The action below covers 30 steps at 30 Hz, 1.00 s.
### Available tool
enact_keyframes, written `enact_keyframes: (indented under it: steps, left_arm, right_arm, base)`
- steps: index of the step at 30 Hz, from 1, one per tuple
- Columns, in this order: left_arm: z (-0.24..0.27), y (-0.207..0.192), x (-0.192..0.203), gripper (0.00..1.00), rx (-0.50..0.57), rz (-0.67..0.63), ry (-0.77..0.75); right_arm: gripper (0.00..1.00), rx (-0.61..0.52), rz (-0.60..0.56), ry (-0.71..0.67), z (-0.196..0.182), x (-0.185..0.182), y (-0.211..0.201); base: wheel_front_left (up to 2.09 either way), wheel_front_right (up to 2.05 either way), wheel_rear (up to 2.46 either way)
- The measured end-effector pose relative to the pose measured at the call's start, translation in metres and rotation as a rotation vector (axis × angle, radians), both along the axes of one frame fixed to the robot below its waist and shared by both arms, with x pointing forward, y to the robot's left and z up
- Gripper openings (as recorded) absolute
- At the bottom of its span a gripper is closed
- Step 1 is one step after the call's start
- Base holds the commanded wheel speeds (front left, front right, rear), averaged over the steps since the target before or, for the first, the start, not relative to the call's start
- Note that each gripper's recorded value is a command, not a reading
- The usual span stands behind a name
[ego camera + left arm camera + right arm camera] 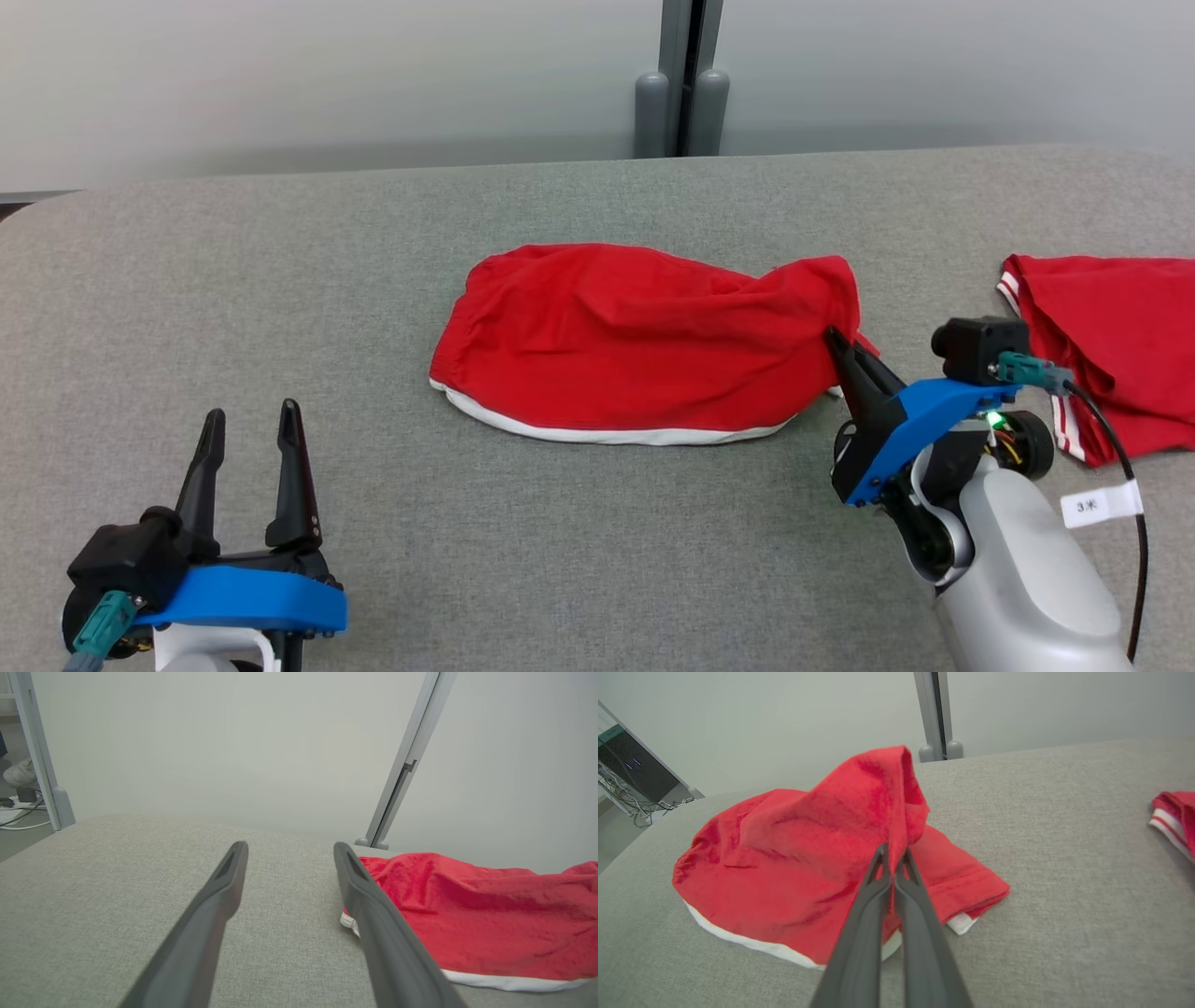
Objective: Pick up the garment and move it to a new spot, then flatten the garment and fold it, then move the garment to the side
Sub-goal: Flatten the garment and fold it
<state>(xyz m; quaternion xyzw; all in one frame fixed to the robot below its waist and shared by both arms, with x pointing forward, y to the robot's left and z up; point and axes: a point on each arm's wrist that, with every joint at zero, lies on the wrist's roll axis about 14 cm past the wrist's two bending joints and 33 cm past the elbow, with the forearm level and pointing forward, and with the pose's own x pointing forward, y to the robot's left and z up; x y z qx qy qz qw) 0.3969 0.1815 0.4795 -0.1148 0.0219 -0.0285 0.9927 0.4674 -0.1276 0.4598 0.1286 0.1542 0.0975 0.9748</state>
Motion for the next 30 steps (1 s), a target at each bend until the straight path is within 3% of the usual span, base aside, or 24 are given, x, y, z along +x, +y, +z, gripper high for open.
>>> enact_keyframes:
  steps: [9,13,14,22,30]
  left_arm:
    - [0.000,-0.003,0.008,1.00,-0.001,-0.010,-0.005]
    - [0.000,-0.004,0.016,1.00,0.004,-0.013,-0.010]
    - [-0.001,-0.002,0.017,1.00,0.005,-0.011,-0.009]
    - [-0.006,0.012,0.012,1.00,0.015,0.030,0.011]
    - [-0.002,0.013,0.001,1.00,0.012,0.044,0.004]
  right_arm:
    - [0.00,-0.052,-0.019,-0.040,0.011,0.004,-0.013]
    - [0.00,-0.071,-0.009,-0.063,0.018,0.031,-0.012]
    - [1.00,-0.071,-0.007,-0.071,0.019,0.037,-0.011]
    - [1.00,-0.118,0.016,-0.060,0.001,0.051,-0.004]
    - [1.00,-0.216,-0.025,-0.134,0.005,0.012,-0.035]
  base:
    - [0.00,0.00,0.00]
    - [0.00,0.00,0.00]
    - [0.00,0.00,0.00]
    - [0.00,0.00,0.00]
    - [0.00,0.00,0.00]
